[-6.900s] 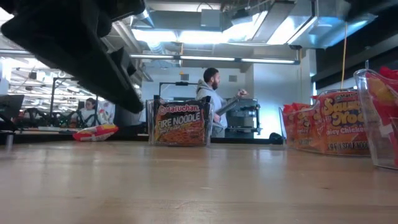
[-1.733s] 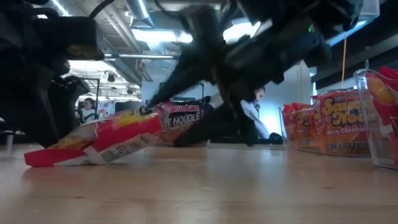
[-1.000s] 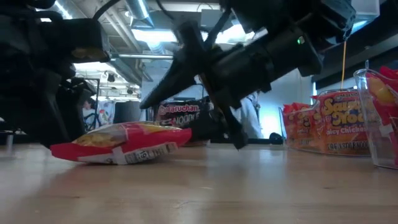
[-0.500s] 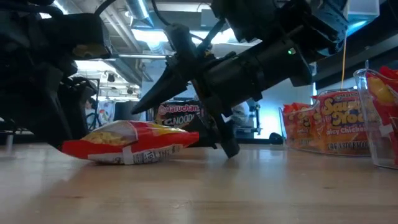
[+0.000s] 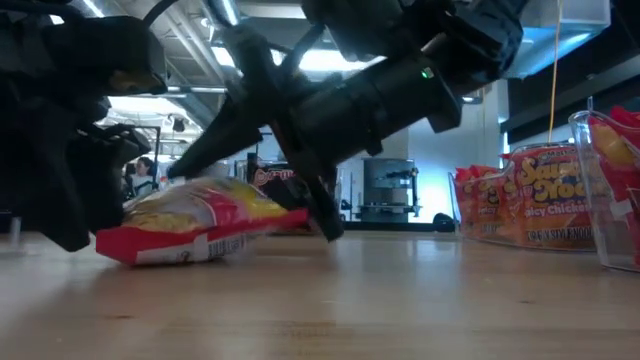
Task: Sort Maruchan noodles
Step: Put the red noodle pack into the bottom transparent bin, then return to Home Position
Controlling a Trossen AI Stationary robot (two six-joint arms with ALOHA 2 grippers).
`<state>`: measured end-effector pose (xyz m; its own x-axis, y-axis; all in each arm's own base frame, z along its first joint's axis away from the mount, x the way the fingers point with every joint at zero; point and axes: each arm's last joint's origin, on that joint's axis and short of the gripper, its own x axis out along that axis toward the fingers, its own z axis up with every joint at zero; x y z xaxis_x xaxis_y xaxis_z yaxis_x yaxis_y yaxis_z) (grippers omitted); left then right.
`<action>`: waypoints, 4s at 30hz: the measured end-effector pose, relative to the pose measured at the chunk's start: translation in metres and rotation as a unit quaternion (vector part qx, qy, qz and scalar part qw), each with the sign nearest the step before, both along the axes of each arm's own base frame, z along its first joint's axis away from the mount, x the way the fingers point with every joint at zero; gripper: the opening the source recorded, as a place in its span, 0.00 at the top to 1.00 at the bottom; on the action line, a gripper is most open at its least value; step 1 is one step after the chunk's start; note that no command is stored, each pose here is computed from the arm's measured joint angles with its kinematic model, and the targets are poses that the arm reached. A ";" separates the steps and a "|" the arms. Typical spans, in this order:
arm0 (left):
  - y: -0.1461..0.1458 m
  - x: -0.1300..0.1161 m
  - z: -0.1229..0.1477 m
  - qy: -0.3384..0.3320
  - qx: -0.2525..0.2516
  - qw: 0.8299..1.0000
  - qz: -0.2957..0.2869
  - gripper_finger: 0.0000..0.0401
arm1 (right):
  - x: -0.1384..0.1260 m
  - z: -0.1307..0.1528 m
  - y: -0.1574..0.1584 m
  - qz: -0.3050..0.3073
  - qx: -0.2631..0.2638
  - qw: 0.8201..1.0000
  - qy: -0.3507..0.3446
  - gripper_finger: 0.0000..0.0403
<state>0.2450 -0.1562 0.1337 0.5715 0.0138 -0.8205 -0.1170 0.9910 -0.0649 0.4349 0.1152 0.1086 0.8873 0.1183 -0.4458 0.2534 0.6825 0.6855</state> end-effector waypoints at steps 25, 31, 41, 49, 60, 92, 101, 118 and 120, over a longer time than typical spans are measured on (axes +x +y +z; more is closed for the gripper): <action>0.000 -0.014 0.012 0.019 0.011 1.000 0.005 0.54 | -0.002 0.029 0.001 0.045 -0.086 0.995 -0.007 0.89; -0.004 -0.021 0.024 0.006 -0.006 1.000 -0.003 0.54 | -0.017 0.058 0.004 0.083 -0.134 0.987 0.019 0.89; -0.006 -0.022 0.027 -0.001 -0.020 1.000 -0.008 0.54 | -0.078 0.126 0.035 0.156 -0.206 0.963 0.071 0.89; -0.007 -0.020 0.028 -0.010 -0.027 1.000 -0.008 0.54 | -0.146 0.175 0.070 0.219 -0.237 0.944 0.071 0.89; -0.010 -0.016 0.031 -0.038 -0.049 0.998 0.005 0.54 | -0.223 0.204 0.101 0.291 -0.241 0.923 0.068 0.89; -0.007 -0.012 0.033 -0.069 -0.035 0.996 0.043 0.54 | -0.289 0.132 0.164 0.315 -0.245 0.871 0.286 0.89; -0.007 -0.012 0.033 -0.069 -0.034 0.996 0.042 0.54 | -0.281 0.104 0.174 0.316 -0.267 0.852 0.320 0.89; -0.008 -0.012 0.067 -0.093 -0.044 0.995 0.000 0.54 | -0.251 0.170 0.140 0.258 -0.225 0.893 0.291 0.55; -0.004 -0.016 0.079 -0.113 -0.022 0.993 -0.021 0.55 | -0.239 0.177 0.129 0.246 -0.266 0.897 0.251 0.55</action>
